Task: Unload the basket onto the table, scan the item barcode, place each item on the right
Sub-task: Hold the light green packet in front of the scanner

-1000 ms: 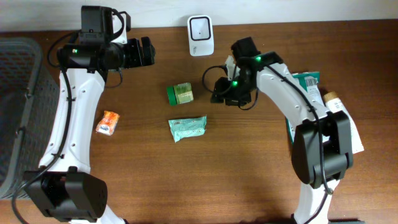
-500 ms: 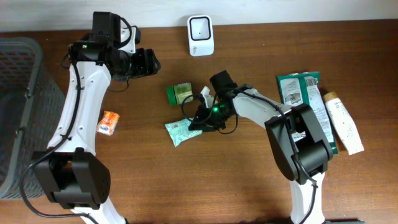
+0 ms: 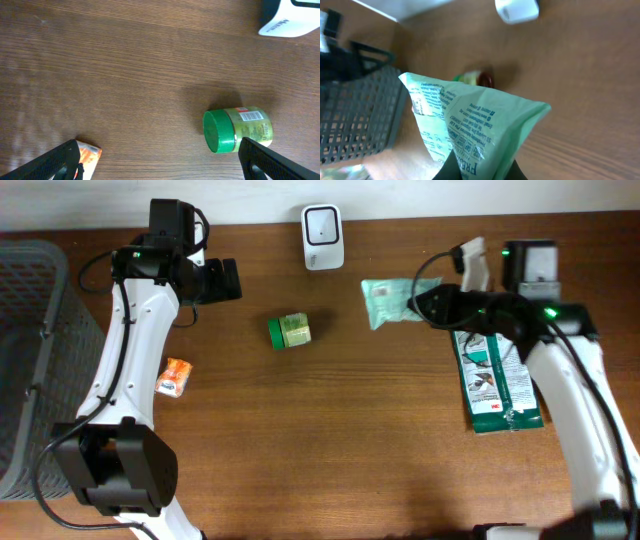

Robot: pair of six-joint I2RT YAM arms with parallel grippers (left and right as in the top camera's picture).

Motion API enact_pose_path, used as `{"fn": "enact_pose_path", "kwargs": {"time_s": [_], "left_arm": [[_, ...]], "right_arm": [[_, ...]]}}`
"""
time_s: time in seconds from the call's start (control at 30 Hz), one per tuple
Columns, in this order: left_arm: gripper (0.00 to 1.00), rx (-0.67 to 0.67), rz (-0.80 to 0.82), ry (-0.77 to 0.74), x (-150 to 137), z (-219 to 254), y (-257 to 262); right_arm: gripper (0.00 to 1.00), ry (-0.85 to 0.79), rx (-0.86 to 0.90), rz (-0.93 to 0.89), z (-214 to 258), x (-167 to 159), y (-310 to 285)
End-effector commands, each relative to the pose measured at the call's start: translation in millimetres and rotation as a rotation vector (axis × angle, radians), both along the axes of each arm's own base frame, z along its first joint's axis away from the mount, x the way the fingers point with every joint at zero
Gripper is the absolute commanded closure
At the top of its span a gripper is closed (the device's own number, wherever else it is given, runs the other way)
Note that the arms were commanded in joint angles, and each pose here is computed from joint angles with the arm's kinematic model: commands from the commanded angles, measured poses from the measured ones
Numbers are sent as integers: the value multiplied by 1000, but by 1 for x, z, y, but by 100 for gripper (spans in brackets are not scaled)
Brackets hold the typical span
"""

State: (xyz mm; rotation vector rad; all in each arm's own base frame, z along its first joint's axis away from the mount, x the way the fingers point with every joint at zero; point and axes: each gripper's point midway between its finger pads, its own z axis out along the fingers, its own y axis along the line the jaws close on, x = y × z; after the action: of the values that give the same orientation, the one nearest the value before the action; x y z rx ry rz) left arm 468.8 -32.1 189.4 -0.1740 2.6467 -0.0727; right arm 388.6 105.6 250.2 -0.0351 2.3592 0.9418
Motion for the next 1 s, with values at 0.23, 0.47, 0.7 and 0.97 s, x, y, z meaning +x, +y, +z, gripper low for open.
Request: {"fn": "enact_pose_path", "kwargs": {"time_s": [0.23,0.47,0.7,0.97], "left_arm": [[1,34,9,1,1,-1,5],[1,34,9,1,1,-1,5],[1,34,10,1,1,-1,5],[1,34,9,1,1,-1,5]], "right_arm": [[96,-503,-734,-336,109,92,27],[96,-1005,-1401,-202,40,219,116],[96,-1105,-1377,-22,-44,265,114],[96,-1199,-1371,22,-58,272,123]]}}
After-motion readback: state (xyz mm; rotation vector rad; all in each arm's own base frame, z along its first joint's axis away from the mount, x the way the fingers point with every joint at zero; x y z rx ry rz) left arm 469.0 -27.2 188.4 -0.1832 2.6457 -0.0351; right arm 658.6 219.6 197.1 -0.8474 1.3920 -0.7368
